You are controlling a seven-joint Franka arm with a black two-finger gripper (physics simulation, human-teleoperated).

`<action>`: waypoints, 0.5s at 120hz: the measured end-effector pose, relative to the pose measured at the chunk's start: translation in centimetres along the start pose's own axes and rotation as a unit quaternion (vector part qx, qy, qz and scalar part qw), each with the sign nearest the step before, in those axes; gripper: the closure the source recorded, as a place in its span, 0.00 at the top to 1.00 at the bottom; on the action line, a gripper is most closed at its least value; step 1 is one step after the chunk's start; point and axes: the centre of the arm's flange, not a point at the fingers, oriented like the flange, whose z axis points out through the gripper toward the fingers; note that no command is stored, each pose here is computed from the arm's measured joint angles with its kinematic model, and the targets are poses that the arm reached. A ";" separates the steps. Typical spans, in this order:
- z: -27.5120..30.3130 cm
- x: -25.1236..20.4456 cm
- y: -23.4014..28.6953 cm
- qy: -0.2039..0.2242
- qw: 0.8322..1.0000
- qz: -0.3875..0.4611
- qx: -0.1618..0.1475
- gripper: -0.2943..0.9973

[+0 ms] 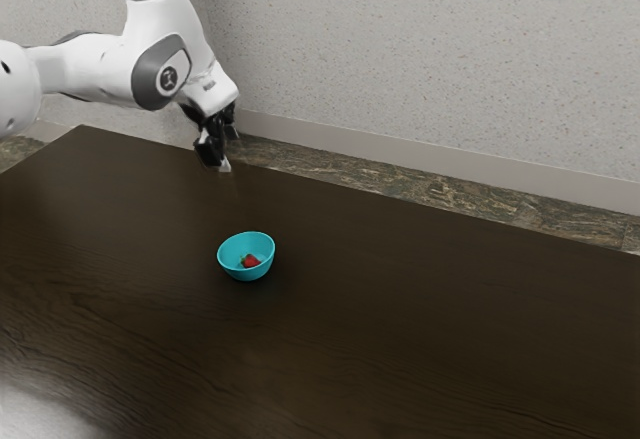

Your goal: Take strawberry from the bowl

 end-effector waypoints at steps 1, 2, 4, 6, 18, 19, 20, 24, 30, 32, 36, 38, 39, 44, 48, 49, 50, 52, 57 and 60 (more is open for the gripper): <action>-0.3 0.0 -0.1 0.001 1.000 -0.009 -0.002 0.65; -0.6 0.0 -0.2 0.001 1.000 -0.018 -0.004 0.66; -1.0 0.0 -0.2 0.001 0.999 -0.036 -0.009 0.67; -1.3 0.0 -0.2 0.000 0.999 -0.052 -0.014 0.68; -1.5 -0.5 0.3 -0.020 0.990 -0.132 -0.050 0.71; -1.3 -0.6 0.3 -0.024 0.989 -0.135 -0.053 0.71; -1.2 -0.7 0.4 -0.028 0.989 -0.137 -0.056 0.72; -0.5 -1.0 0.6 -0.041 0.987 -0.144 -0.067 0.72; 1.9 -1.3 1.2 -0.061 0.984 -0.145 -0.086 0.73; 2.9 -1.4 1.5 -0.067 0.983 -0.144 -0.093 0.74; 5.1 -1.6 2.0 -0.078 0.981 -0.140 -0.107 0.74; 6.0 -1.7 2.2 -0.082 0.981 -0.137 -0.112 0.74; 6.5 -1.7 2.3 -0.084 0.981 -0.135 -0.114 0.75; 8.2 -1.8 2.7 -0.091 0.980 -0.124 -0.123 0.75; 9.0 -1.8 2.8 -0.095 0.981 -0.115 -0.124 0.75; 9.1 -1.7 2.8 -0.097 0.981 -0.112 -0.123 0.75; 9.2 -1.7 2.8 -0.098 0.982 -0.108 -0.122 0.75; 9.4 -1.6 2.9 -0.102 0.982 -0.101 -0.120 0.76; 10.3 -1.5 2.9 -0.108 0.984 -0.086 -0.116 0.76; 10.8 -1.4 2.9 -0.109 0.984 -0.079 -0.115 0.76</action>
